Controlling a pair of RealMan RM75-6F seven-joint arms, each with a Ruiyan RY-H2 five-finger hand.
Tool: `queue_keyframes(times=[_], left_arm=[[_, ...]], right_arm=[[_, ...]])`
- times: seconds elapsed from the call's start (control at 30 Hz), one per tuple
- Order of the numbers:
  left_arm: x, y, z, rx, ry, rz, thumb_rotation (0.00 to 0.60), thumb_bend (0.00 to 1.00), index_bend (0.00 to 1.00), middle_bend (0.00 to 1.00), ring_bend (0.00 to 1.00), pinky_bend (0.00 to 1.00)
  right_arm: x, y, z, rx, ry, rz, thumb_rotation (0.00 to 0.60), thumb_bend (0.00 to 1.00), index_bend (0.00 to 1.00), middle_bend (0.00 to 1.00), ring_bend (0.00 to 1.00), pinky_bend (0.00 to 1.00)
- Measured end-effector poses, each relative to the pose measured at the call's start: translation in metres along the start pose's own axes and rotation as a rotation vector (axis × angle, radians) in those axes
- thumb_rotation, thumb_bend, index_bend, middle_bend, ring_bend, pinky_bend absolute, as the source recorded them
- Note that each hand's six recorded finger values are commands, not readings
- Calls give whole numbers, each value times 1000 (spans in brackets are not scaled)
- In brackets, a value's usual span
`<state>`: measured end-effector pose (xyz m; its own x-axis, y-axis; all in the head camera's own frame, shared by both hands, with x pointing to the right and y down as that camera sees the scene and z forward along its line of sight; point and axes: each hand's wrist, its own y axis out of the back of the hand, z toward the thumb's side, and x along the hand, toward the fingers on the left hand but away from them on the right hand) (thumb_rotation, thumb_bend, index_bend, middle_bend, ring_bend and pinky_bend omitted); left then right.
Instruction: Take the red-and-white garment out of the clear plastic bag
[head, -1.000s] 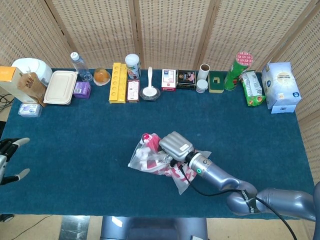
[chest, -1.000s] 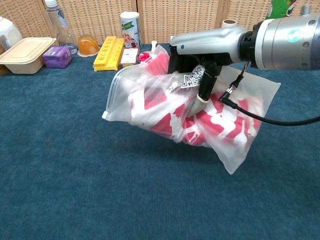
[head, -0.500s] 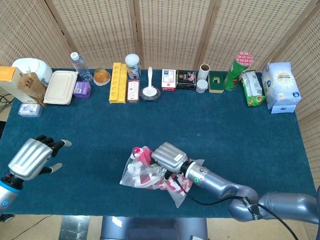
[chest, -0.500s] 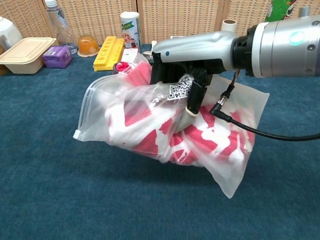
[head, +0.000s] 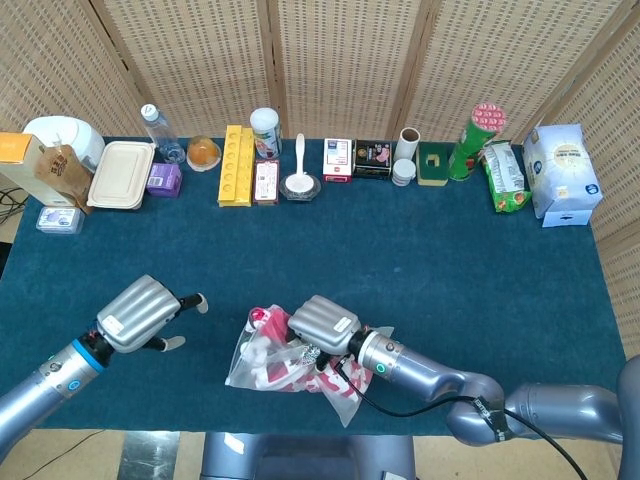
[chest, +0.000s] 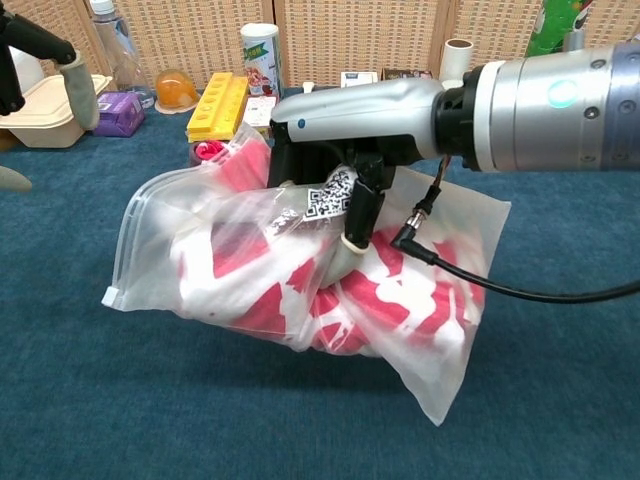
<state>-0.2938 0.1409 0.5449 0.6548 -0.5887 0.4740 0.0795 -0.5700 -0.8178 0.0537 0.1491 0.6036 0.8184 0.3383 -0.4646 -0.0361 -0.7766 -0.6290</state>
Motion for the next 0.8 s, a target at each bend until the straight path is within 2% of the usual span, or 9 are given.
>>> queue_keyframes(times=[0.57, 0.8], left_arm=[[19, -17, 23, -138, -78, -83, 558, 187, 412, 1000, 992, 963], [28, -21, 26, -172, -92, -89, 556, 187, 413, 1000, 992, 962]], right_arm=[[-10, 2, 5, -39, 18, 7, 600, 215, 911, 920, 1000, 1000], [-9, 2, 7, -60, 26, 12, 598, 215, 911, 920, 1000, 1000]])
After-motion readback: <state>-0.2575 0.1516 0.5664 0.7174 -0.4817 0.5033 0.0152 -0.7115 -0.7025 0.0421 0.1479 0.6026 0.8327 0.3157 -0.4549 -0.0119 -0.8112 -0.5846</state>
